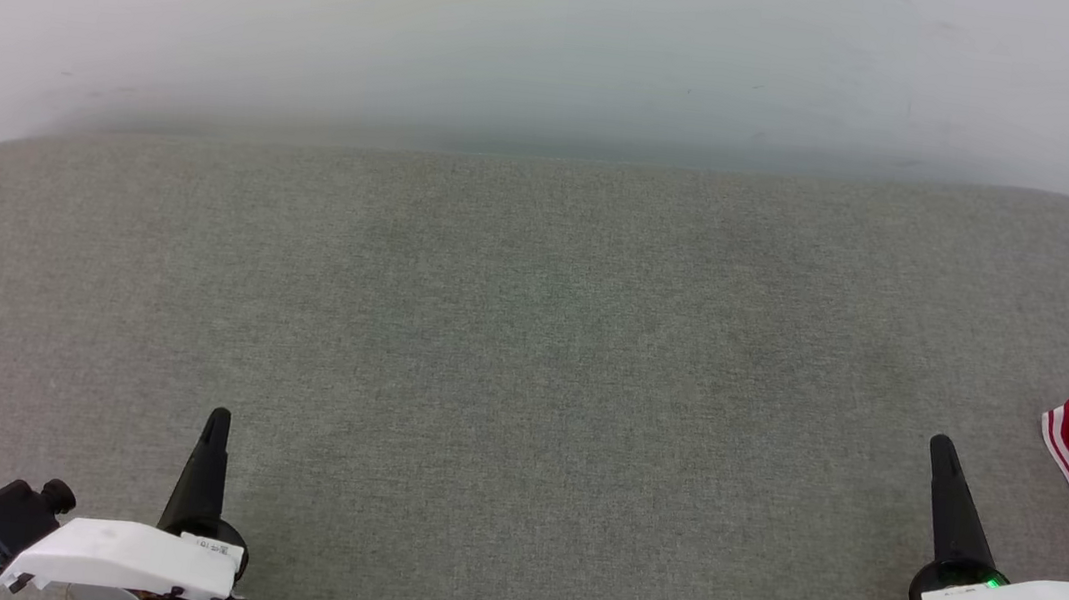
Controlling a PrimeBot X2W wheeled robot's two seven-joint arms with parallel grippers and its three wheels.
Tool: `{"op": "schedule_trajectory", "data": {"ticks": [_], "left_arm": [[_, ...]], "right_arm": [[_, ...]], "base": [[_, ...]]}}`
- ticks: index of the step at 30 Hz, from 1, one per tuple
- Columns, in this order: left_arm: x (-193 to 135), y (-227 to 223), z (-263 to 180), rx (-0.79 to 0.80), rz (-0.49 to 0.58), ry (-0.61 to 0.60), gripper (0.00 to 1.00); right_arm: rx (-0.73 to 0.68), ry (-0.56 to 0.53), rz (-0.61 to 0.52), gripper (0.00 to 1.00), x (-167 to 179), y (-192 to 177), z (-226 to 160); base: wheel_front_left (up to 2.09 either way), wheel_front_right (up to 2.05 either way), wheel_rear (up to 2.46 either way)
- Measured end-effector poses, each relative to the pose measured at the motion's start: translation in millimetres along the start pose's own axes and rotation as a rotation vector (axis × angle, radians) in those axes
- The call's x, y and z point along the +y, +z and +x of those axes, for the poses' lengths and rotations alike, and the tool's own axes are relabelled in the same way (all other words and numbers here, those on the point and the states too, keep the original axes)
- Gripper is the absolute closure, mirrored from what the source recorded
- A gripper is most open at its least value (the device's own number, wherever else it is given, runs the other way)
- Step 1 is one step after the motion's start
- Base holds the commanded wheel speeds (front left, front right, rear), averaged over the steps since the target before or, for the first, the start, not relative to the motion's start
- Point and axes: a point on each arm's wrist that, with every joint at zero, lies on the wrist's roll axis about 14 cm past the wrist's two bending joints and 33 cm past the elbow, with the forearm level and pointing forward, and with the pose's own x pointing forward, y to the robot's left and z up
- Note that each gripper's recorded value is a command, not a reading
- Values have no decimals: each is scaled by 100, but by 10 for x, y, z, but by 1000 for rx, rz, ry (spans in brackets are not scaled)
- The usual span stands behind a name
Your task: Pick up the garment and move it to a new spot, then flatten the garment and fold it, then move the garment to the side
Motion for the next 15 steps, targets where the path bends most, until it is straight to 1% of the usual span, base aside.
{"op": "schedule_trajectory", "data": {"ticks": [15], "left_arm": [[21,-3,24,16,-161,10,100]], "right_arm": [[11,-17,166,100,-39,-1,6]], "base": [[0,0,0]]}}
